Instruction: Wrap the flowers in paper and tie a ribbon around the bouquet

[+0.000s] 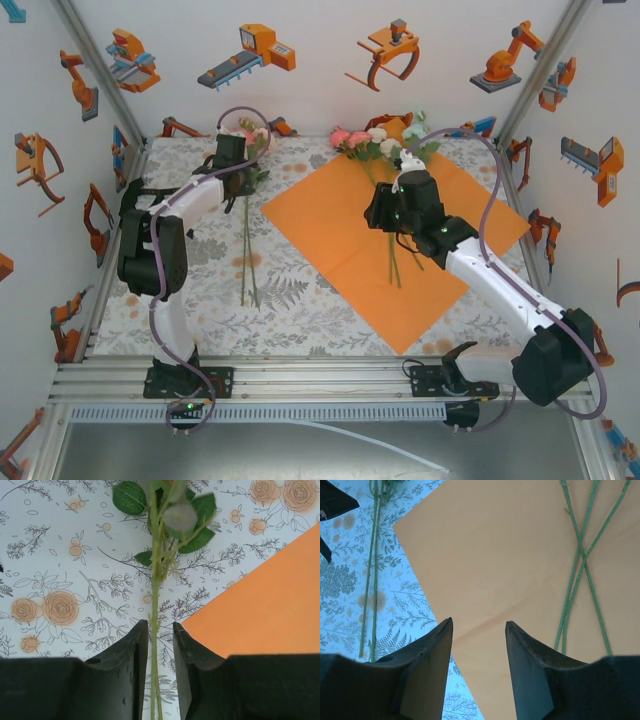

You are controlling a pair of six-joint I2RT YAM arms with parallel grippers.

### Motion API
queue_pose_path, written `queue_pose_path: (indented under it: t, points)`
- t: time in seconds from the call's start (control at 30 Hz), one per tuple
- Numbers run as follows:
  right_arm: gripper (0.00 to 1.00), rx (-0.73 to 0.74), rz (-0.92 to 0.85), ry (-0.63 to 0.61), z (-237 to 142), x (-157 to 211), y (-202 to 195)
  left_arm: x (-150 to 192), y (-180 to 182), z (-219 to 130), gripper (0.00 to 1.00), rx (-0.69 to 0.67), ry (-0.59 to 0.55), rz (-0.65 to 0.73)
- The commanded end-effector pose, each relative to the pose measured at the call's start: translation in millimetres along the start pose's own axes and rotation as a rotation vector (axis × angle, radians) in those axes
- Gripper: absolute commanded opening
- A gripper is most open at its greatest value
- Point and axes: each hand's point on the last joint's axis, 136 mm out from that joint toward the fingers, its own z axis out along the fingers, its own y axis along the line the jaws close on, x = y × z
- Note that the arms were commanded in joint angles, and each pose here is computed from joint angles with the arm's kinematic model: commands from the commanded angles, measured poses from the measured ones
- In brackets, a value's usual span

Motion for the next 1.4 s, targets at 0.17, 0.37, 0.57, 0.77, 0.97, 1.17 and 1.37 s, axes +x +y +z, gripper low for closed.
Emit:
queue_pose_path:
  t: [0.17,0.37,0.57,0.77,0.97,1.17,1.37]
  points:
    - [0.46,0.019,0.002,-0.026,-10.1,-7.5,-2.8,8.6,5.0,19.7,0.32,-0.037,0.019,0.045]
    - [0.47,0.023,0.001,-0.018,-9.7,-6.6,-3.1,10.5,-0.5,34.2,0.29,-0.021,0.031,0.077]
    - [0.47,0.023,0.005,-0.021,-10.8,-7.9,-2.8,12.8,-2.0,39.0,0.14,-0.017,0.041,0.066]
    - [0.47,0.018,0.003,-0.031,-14.2,-12.5,-0.7,14.3,0.3,41.5,0.32,-0.032,0.049,0.062]
    - [0.47,0.022,0.003,-0.035,-16.4,-14.1,-1.2,18.1,-3.7,47.5,0.28,-0.012,0.068,0.057]
    - [0.47,0.022,0.004,-0.039,-19.1,-15.4,-1.2,21.0,-4.6,52.5,0.26,-0.012,0.076,0.048]
    - [0.48,0.019,0.005,-0.042,-20.0,-16.5,-0.3,21.9,-4.2,54.1,0.22,-0.013,0.078,0.044]
